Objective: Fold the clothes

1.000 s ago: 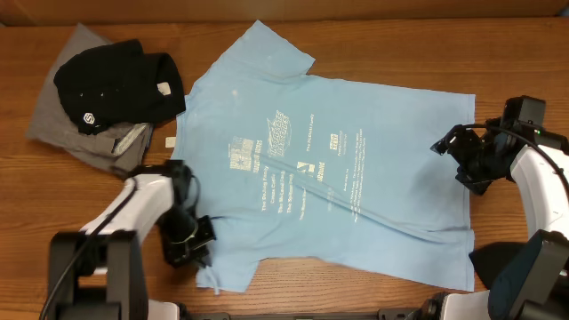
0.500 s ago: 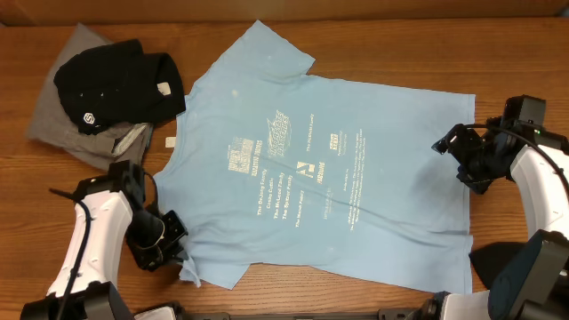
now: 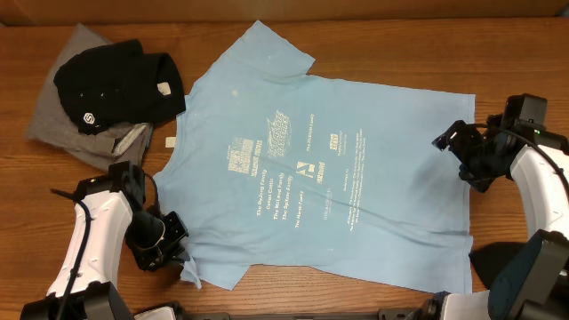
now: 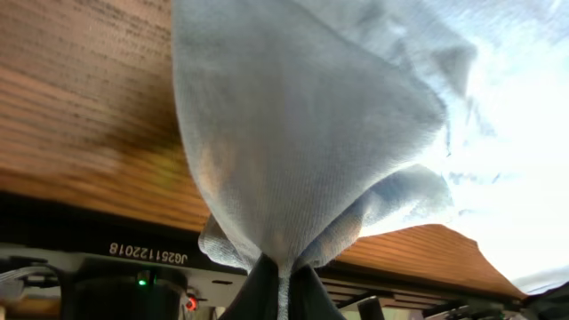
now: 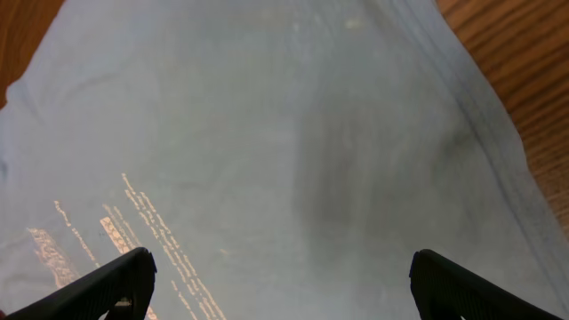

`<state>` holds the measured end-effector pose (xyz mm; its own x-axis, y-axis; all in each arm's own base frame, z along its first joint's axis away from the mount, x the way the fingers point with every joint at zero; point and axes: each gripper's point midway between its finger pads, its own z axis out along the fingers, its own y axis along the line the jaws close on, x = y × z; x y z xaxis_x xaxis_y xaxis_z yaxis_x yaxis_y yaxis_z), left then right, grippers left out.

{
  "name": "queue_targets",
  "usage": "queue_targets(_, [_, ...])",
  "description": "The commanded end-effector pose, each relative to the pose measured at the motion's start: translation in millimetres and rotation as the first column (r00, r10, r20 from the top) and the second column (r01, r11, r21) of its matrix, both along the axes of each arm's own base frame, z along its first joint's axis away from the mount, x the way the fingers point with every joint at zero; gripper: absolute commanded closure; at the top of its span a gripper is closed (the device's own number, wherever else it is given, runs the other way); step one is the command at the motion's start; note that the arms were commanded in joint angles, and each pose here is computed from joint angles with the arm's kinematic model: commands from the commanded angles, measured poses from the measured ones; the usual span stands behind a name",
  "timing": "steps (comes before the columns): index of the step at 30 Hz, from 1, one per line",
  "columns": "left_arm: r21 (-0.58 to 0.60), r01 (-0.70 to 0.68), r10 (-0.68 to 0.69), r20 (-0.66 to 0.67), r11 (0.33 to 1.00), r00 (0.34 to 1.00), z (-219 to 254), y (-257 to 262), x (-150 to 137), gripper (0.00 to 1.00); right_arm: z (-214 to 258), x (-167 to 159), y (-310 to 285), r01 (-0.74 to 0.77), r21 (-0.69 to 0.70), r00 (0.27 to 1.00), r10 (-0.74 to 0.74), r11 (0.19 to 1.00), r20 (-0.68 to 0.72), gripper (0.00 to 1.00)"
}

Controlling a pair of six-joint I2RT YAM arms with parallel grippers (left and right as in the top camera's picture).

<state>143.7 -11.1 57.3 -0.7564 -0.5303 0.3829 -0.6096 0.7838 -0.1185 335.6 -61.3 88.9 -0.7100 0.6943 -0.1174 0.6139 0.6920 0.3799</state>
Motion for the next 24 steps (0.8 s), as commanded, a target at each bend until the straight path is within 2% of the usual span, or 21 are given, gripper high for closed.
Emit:
queue_targets(1, [-0.01,0.009,-0.009,0.065,1.0,0.998,6,0,12,0.72,1,7,0,-0.009,-0.005,1.0,0.009,1.0,0.029,0.09])
queue_targets(3, [-0.01,0.009,-0.008,0.076,1.0,0.997,5,0,14,0.52,3,13,-1,-0.013,-0.013,0.998,0.014,1.0,0.058,0.17])
queue_targets(5, [-0.032,0.03,-0.026,0.121,0.999,0.992,7,-2,23,0.48,7,23,-2,-0.018,-0.021,0.995,0.02,1.0,0.099,0.28])
queue_targets(7, [-0.044,0.05,-0.042,0.169,0.998,0.985,14,-3,34,0.43,12,35,-2,-0.026,-0.028,0.988,0.03,0.999,0.154,0.48])
queue_targets(10, [-0.036,0.099,-0.087,0.255,0.994,0.963,36,1,56,0.36,14,57,0,-0.047,-0.046,0.972,0.056,0.998,0.227,0.64])
queue_targets(13, [-0.002,0.166,-0.154,0.355,0.986,0.922,63,6,80,0.25,1,70,2,-0.056,-0.052,0.969,0.067,0.997,0.237,0.72])
queue_targets(15, [0.026,0.208,-0.199,0.428,0.978,0.881,78,8,96,0.18,-17,73,-4,-0.013,-0.067,0.98,0.026,0.998,0.196,0.78])
queue_targets(17, [0.021,0.26,-0.233,0.513,0.965,0.826,90,2,113,0.0,-40,71,-15,0.067,-0.081,0.99,-0.056,0.994,0.133,0.83])
queue_targets(21, [-0.048,0.299,-0.2,0.639,0.953,0.743,105,-16,137,0.0,-70,79,-20,0.087,-0.087,0.991,-0.078,0.992,0.109,0.87])
queue_targets(24, [-0.031,0.306,-0.206,0.674,0.952,0.709,108,-16,148,0.0,-87,91,-23,0.09,-0.091,0.989,-0.078,0.992,0.13,0.88])
